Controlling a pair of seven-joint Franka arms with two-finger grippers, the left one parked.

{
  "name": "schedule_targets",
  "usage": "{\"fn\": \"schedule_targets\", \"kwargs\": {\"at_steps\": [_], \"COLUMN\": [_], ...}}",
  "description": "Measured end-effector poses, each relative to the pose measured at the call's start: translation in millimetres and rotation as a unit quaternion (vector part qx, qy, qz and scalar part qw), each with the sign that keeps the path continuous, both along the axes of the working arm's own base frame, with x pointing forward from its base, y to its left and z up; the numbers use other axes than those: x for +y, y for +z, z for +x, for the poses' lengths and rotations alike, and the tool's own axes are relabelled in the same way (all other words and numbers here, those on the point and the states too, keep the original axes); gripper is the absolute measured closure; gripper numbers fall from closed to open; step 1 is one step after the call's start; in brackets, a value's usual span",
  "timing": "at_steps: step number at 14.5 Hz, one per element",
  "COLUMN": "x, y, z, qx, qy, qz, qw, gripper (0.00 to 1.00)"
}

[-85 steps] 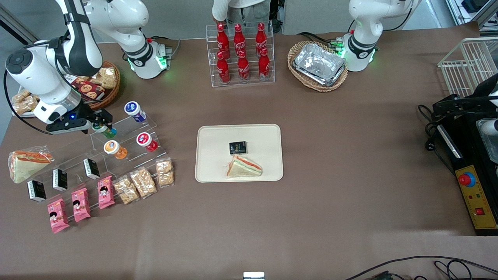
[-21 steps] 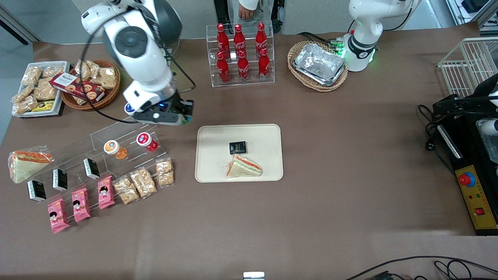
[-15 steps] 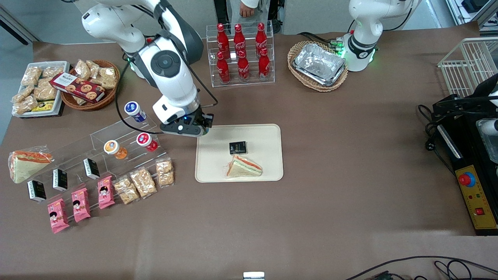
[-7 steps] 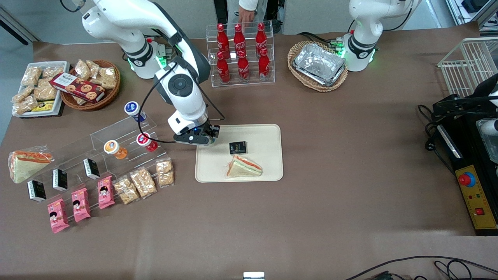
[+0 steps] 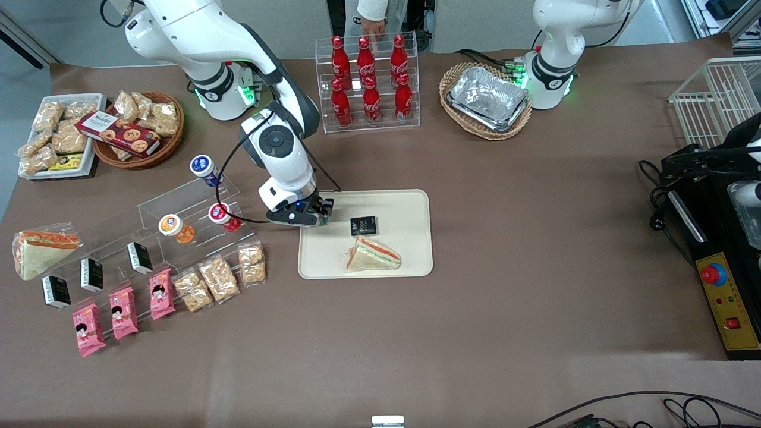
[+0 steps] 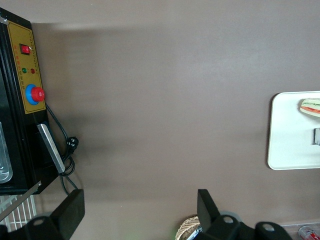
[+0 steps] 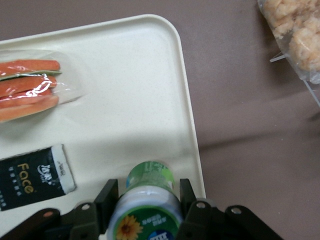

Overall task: Place green gum on tray
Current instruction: 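Lower the bottle onto the tray beside the black card and open the gripper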

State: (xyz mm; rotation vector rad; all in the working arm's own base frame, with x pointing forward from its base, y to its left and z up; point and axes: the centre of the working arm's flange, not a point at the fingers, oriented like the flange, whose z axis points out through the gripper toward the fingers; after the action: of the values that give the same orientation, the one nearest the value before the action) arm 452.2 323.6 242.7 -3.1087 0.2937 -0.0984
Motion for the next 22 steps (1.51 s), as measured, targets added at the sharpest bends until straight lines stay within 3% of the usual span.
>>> {"fn": "schedule_targets", "kwargs": {"at_steps": [8,13,22], "x": [-1,0,-6], "y": [-15,-16,7], "z": [0,-1,9], "qx": [0.0,0.0,-0.002], "qy": [0.0,0.001,-0.003], "qz": [-0.001,-0.002,-0.001], "qw": [1.0,1.0,1.0], "gripper": [0.42,0.01,0.01]}}
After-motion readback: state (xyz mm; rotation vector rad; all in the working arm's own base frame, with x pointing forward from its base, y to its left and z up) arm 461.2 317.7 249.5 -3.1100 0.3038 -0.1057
